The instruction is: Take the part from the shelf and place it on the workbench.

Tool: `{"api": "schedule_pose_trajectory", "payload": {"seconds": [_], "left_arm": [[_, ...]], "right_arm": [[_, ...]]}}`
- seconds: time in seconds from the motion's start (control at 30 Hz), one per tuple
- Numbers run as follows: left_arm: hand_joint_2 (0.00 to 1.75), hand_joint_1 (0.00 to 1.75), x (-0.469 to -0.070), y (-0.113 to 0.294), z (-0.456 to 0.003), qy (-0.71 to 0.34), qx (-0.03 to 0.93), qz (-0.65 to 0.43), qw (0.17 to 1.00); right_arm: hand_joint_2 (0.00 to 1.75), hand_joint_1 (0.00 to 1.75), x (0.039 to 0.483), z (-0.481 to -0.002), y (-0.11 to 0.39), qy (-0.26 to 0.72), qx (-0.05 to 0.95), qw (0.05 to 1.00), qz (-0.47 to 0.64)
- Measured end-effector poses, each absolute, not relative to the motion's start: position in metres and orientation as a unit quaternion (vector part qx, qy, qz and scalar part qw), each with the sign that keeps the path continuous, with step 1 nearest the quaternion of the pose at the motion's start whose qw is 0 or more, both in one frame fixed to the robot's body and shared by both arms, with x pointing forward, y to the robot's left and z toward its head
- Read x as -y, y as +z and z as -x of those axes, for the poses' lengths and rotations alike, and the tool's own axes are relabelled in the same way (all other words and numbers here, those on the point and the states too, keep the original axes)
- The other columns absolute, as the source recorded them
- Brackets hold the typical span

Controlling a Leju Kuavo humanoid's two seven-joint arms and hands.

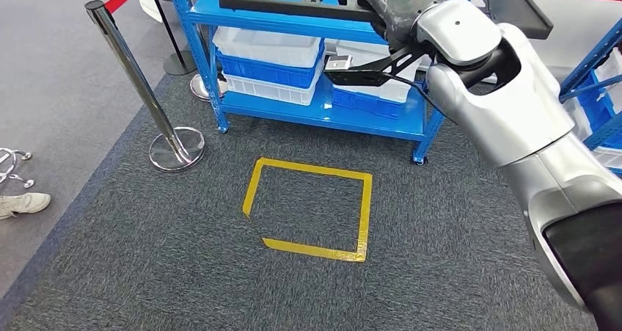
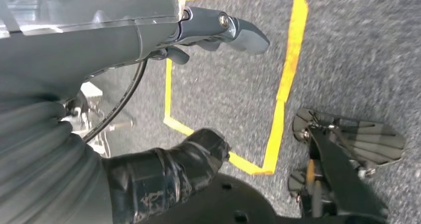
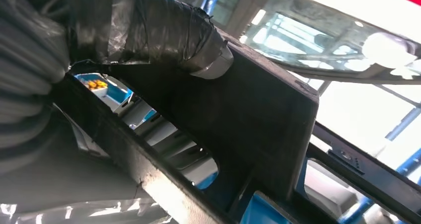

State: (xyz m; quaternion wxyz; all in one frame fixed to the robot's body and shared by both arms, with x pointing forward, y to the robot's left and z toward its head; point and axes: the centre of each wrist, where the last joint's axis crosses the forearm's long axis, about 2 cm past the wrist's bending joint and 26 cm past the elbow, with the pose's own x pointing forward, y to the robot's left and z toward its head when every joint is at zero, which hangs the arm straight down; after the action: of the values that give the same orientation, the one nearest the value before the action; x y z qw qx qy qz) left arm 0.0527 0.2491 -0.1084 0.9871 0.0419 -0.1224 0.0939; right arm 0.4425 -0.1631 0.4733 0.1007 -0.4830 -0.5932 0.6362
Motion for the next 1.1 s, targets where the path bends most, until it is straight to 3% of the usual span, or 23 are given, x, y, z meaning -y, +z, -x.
{"api": "schedule_pose_trajectory", "payload": {"seconds": [1.1], "left_arm": [[1.75, 0.00, -0.2486, -0.1082, -0.0535, 0.104, 0.123, -0.040, 0.986]], "right_arm": [[1.75, 1.75, 0.1595, -0.4411, 0.4763, 0.639, 0.587, 0.097, 0.487]]}}
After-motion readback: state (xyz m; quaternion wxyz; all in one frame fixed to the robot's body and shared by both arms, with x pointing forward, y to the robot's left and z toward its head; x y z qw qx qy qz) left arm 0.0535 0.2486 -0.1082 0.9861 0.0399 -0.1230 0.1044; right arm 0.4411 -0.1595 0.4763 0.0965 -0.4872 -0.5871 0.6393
